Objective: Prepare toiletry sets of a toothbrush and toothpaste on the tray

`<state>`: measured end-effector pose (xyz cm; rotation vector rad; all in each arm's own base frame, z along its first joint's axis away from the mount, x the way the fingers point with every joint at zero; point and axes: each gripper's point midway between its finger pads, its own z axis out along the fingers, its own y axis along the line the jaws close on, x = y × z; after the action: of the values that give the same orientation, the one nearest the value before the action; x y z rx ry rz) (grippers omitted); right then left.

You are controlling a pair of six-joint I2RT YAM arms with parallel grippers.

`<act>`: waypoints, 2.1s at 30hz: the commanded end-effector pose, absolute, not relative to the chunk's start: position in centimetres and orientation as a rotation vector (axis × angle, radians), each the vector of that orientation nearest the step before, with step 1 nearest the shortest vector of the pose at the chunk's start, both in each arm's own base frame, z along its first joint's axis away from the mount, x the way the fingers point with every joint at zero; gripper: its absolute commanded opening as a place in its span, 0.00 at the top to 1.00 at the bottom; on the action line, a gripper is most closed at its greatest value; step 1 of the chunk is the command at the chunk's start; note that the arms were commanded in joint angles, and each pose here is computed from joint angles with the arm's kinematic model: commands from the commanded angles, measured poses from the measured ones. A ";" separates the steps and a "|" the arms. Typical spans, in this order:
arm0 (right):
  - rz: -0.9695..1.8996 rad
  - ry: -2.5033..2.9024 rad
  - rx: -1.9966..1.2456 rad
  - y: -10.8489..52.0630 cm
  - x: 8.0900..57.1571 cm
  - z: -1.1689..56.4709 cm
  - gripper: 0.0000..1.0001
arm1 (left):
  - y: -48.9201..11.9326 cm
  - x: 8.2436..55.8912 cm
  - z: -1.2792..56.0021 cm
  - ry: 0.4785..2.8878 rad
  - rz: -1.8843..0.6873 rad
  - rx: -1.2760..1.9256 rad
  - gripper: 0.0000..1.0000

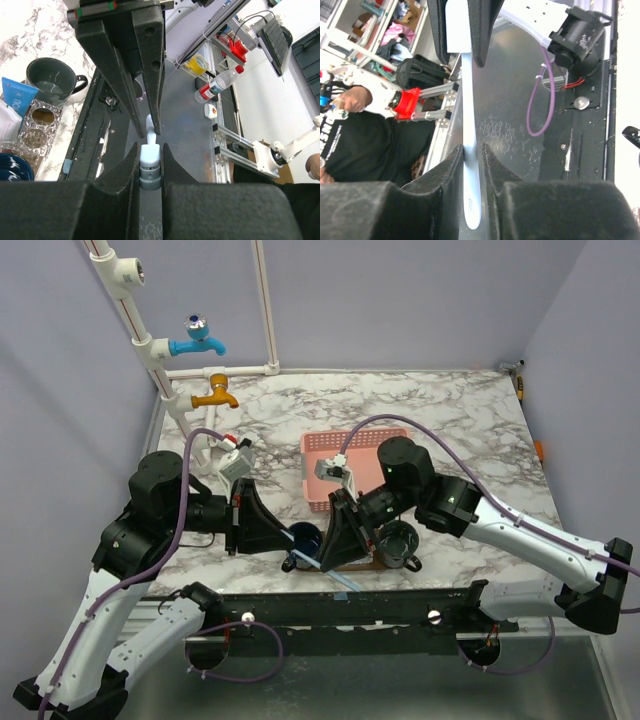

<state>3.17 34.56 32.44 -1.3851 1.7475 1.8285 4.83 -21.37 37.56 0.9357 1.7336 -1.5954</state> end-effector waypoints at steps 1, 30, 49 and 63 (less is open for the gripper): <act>1.751 1.741 -1.333 34.7 4.0 32.6 0.72 | -21.3 4.8 36.6 1.782 -1.557 0.904 1.00; 0.934 2.042 -0.578 29.9 16.2 29.2 0.48 | -19.3 10.4 30.4 2.110 -0.970 0.360 1.00; 0.534 2.090 -0.236 24.6 21.1 25.6 0.48 | -23.9 12.5 28.3 2.169 -0.747 0.392 1.00; 0.537 2.112 -0.236 24.3 20.6 24.2 0.48 | -25.7 12.6 27.2 2.116 -0.692 0.406 1.00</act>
<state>20.75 24.84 24.77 -0.2612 2.1032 0.5555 11.83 -24.85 26.33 0.4526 2.1754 -0.6813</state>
